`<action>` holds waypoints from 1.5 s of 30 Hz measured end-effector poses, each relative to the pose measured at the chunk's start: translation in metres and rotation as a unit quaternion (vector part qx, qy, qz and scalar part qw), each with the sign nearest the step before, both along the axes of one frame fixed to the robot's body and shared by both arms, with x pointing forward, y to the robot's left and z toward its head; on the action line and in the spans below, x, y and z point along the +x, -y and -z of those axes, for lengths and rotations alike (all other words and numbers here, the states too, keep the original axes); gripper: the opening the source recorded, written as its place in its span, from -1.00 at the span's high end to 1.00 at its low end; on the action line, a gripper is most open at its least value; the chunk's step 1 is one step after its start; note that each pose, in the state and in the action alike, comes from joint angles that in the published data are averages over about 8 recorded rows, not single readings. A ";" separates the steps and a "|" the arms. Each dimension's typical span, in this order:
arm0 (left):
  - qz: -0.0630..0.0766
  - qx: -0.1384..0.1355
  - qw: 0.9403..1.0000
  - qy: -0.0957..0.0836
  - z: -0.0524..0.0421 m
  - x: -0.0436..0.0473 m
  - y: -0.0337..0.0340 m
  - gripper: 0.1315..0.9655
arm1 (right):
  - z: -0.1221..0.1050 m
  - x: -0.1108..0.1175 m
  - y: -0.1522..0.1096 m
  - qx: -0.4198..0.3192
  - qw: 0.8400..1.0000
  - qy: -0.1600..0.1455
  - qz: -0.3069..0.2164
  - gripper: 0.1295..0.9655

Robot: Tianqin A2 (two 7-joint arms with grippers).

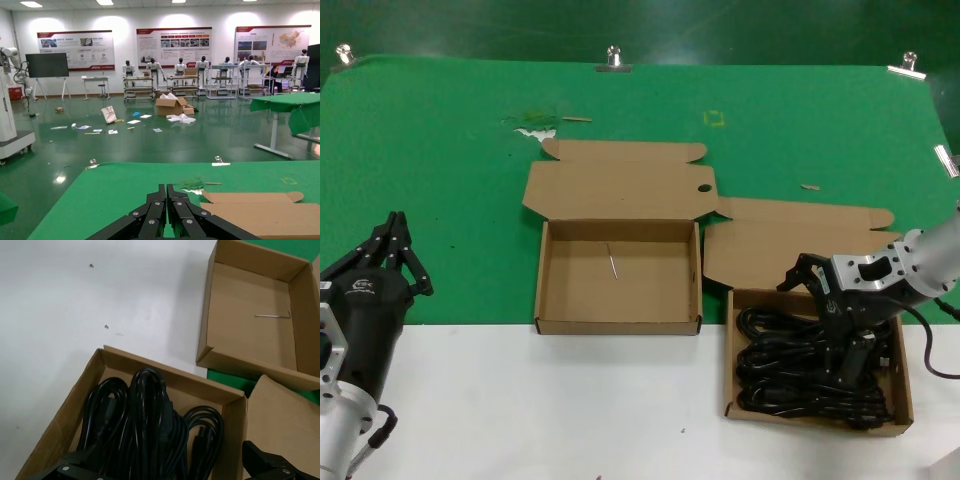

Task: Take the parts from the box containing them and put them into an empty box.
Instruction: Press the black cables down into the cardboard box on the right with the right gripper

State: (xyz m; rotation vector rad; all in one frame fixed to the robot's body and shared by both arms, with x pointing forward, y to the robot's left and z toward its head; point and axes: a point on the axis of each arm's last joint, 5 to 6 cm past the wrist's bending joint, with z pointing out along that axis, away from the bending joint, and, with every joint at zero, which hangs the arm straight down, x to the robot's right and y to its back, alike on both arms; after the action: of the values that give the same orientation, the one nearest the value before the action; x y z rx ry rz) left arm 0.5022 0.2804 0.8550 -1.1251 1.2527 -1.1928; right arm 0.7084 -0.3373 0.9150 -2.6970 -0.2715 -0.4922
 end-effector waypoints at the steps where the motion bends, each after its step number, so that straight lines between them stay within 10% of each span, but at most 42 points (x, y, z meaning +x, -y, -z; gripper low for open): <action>1: 0.000 0.000 1.000 0.000 0.0000 0.0000 0.0000 0.95 | 0.001 0.000 0.000 0.002 1.000 0.000 0.000 -1.00; 23: 0.000 0.000 1.000 0.000 0.0000 0.0000 0.0000 0.95 | 0.003 -0.001 -0.004 0.023 1.000 0.001 0.003 -0.74; 45: 0.000 0.000 1.000 0.000 0.0000 0.0000 0.0000 0.95 | 0.003 -0.003 -0.001 0.035 0.999 -0.002 -0.001 0.18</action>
State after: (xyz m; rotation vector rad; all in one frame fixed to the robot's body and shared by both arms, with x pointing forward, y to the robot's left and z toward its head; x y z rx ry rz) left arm 0.5022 0.2804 0.8550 -1.1251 1.2527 -1.1928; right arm 0.7057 -0.3367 0.9124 -2.6291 -0.2521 -0.4863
